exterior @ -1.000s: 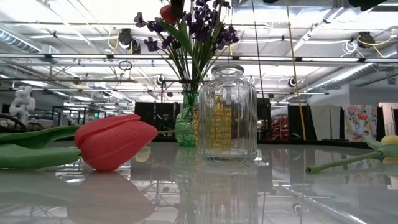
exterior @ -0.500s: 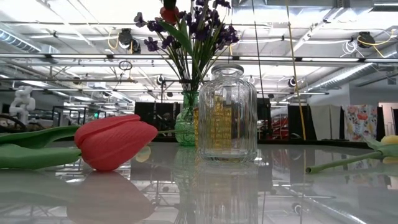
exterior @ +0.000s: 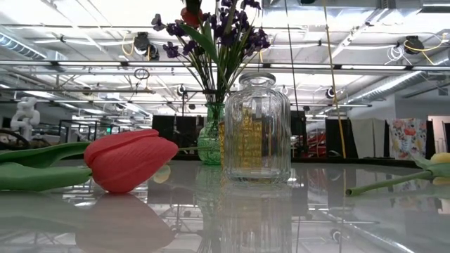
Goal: Sort flowers into vase by color
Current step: Put the right pink flower into the yellow vase
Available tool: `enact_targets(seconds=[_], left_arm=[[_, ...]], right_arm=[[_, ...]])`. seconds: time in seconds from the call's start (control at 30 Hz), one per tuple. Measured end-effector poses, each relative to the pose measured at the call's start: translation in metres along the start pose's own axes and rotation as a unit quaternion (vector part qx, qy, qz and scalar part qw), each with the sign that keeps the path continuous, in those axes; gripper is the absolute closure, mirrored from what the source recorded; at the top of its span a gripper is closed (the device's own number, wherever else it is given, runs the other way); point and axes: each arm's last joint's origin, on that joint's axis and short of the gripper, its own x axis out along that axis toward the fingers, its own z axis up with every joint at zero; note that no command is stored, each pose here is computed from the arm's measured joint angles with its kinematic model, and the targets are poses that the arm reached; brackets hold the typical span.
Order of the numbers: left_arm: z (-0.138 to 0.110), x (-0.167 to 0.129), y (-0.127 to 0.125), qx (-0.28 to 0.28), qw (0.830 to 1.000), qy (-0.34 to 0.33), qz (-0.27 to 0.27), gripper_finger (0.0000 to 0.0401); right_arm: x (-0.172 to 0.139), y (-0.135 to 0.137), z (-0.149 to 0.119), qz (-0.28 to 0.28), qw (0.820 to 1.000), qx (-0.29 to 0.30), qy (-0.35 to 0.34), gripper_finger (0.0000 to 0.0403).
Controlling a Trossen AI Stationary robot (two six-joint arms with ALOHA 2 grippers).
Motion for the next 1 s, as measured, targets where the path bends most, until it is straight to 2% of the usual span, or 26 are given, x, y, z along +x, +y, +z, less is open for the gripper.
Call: enact_targets(seconds=[0.3, 0.5, 0.73, 0.87, 1.0], left_arm=[[-0.001, 0.001, 0.000, -0.010, 1.000, 0.004, 0.000, 0.0392], [-0.005, 0.003, -0.001, -0.029, 1.000, 0.009, 0.001, 0.0386], [-0.006, 0.003, 0.000, -0.028, 1.000, 0.013, 0.009, 0.0381], [-0.006, 0.003, 0.000, -0.027, 0.999, 0.014, 0.011, 0.0376], [-0.006, 0.000, -0.003, -0.023, 0.999, 0.021, 0.005, 0.0338]], right_arm=[[0.005, -0.003, -0.004, -0.006, 1.000, -0.001, -0.003, 0.0231], [0.011, -0.005, -0.010, -0.001, 1.000, 0.000, -0.009, 0.0287], [0.012, -0.006, -0.010, 0.000, 1.000, -0.006, -0.013, 0.0390], [0.012, -0.006, -0.011, 0.000, 1.000, -0.008, -0.012, 0.0393], [0.011, -0.004, -0.012, -0.003, 1.000, -0.011, -0.004, 0.0399]])
